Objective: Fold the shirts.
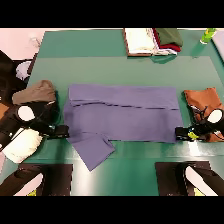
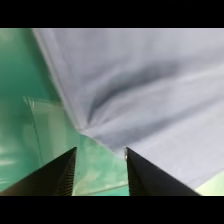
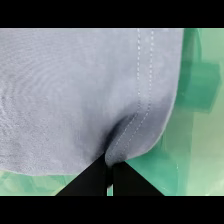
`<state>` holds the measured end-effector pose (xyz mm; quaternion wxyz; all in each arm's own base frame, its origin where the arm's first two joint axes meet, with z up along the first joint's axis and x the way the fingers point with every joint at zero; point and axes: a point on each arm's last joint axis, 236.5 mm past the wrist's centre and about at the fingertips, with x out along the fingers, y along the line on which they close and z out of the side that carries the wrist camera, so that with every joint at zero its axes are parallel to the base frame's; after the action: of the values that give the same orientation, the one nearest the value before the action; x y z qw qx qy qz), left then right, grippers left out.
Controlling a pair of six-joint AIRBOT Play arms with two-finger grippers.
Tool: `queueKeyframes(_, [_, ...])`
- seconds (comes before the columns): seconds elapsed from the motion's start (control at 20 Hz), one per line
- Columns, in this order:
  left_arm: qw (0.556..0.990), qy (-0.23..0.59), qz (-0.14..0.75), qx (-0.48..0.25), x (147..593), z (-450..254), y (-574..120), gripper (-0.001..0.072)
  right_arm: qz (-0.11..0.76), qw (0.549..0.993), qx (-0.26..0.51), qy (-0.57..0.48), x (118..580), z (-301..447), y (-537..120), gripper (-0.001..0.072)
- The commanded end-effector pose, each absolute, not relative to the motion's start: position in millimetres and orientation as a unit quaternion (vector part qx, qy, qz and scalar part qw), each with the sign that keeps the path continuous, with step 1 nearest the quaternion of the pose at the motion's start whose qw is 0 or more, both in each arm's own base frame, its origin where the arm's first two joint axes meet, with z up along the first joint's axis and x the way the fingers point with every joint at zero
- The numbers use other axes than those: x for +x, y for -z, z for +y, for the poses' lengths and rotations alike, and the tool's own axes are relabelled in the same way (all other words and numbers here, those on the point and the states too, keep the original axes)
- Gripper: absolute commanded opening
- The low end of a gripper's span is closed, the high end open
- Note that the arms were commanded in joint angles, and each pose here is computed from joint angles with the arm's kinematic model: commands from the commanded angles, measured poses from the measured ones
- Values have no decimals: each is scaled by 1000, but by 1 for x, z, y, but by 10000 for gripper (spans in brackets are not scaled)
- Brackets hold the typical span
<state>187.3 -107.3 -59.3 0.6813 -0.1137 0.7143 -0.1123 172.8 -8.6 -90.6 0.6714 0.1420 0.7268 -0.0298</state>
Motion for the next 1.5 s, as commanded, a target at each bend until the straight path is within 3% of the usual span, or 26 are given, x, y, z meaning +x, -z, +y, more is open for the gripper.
queueKeyframes(0.0, [673, 113, 723, -107, 171, -129, 71, 488, 725, 674, 141, 29, 174, -8, 91, 21])
queueKeyframes(0.05, [669, 110, 727, -106, 165, -133, 76, 519, 725, 674, 141, 29, 174, -8, 91, 21])
queueKeyframes(0.2, [659, 104, 737, -110, 151, -142, 86, 519, 723, 676, 141, 30, 176, -8, 91, 21])
queueKeyframes(0.4, [684, 115, 706, -143, 166, -161, 88, 517, 722, 677, 141, 30, 176, -8, 91, 21])
queueKeyframes(0.45, [688, 115, 702, -146, 169, -162, 87, 479, 722, 677, 141, 30, 176, -8, 91, 21])
queueKeyframes(0.55, [690, 116, 700, -146, 170, -163, 87, 195, 722, 677, 141, 30, 176, -8, 91, 21])
queueKeyframes(0.6, [688, 116, 701, -145, 169, -162, 87, 84, 722, 676, 141, 30, 176, -8, 91, 21])
queueKeyframes(0.65, [686, 120, 704, -139, 166, -162, 87, 34, 723, 676, 141, 29, 176, -8, 91, 21])
queueKeyframes(0.8, [678, 132, 716, -103, 162, -156, 75, 33, 726, 674, 133, 21, 178, -9, 80, 20])
queueKeyframes(1.05, [700, 132, 699, -63, 150, -132, 34, 33, 743, 660, 108, 23, 171, -18, 49, 20])
queueKeyframes(1.3, [699, 155, 694, -79, 132, -137, 4, 33, 694, 714, 86, 35, 163, -23, 14, 20])
queueKeyframes(1.45, [762, 161, 623, -77, 176, -141, -28, 34, 654, 751, 80, 40, 182, -27, -7, 19])
